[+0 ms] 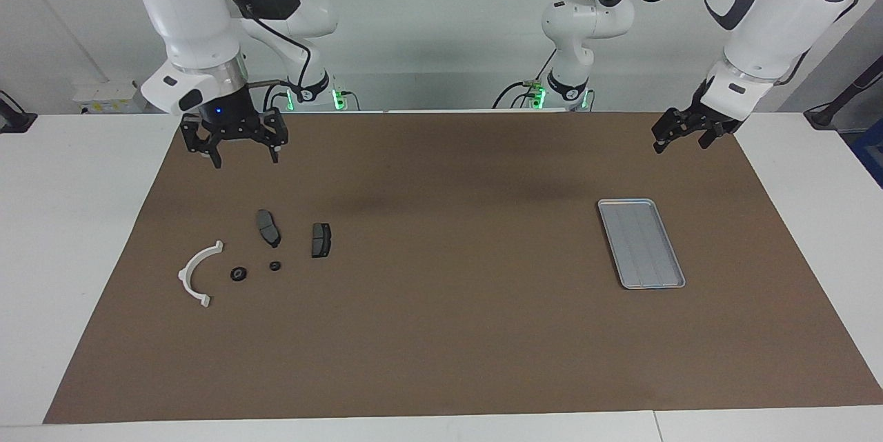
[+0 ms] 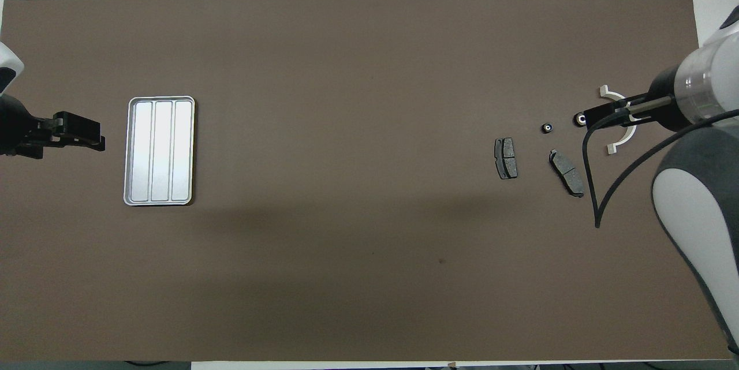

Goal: Place bearing gear from tray to pile

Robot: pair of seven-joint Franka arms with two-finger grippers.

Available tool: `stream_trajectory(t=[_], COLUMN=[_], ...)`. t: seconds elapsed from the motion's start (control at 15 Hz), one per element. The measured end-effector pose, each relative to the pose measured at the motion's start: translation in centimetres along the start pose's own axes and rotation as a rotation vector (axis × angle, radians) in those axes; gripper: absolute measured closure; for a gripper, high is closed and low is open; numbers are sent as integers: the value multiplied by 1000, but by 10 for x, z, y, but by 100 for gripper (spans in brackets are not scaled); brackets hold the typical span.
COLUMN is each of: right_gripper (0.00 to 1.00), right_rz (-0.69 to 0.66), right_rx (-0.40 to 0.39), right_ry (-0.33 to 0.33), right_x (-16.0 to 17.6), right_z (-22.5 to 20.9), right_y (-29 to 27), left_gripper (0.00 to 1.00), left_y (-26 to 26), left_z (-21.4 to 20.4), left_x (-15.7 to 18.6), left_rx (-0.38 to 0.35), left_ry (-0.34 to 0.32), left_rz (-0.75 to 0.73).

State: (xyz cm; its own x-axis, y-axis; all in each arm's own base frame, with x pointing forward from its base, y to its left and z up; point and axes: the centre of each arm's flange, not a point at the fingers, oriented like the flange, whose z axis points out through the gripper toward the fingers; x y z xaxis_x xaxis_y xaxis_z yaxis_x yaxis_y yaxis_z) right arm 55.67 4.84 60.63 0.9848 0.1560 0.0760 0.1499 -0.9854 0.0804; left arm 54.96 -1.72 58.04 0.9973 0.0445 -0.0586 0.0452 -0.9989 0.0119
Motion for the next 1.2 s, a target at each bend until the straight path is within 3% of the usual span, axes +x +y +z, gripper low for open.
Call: stream_trajectory(t=[0.27, 0.53, 0.8, 1.2], right_gripper=[0, 0, 0, 0], right_rz=[42, 54, 98, 174], right_rx=[9, 23, 78, 85], right_ry=[-8, -3, -69, -87], right_x=[-8, -9, -20, -24], right_z=[-5, -10, -6, -4], right_y=[44, 49, 59, 71], left_gripper=[0, 0, 0, 0], left_y=[0, 0, 0, 0], left_z=[0, 0, 0, 0], left_x=[0, 0, 0, 0], left_rx=[0, 0, 0, 0], left_ry=[0, 0, 0, 0], left_rz=[0, 0, 0, 0])
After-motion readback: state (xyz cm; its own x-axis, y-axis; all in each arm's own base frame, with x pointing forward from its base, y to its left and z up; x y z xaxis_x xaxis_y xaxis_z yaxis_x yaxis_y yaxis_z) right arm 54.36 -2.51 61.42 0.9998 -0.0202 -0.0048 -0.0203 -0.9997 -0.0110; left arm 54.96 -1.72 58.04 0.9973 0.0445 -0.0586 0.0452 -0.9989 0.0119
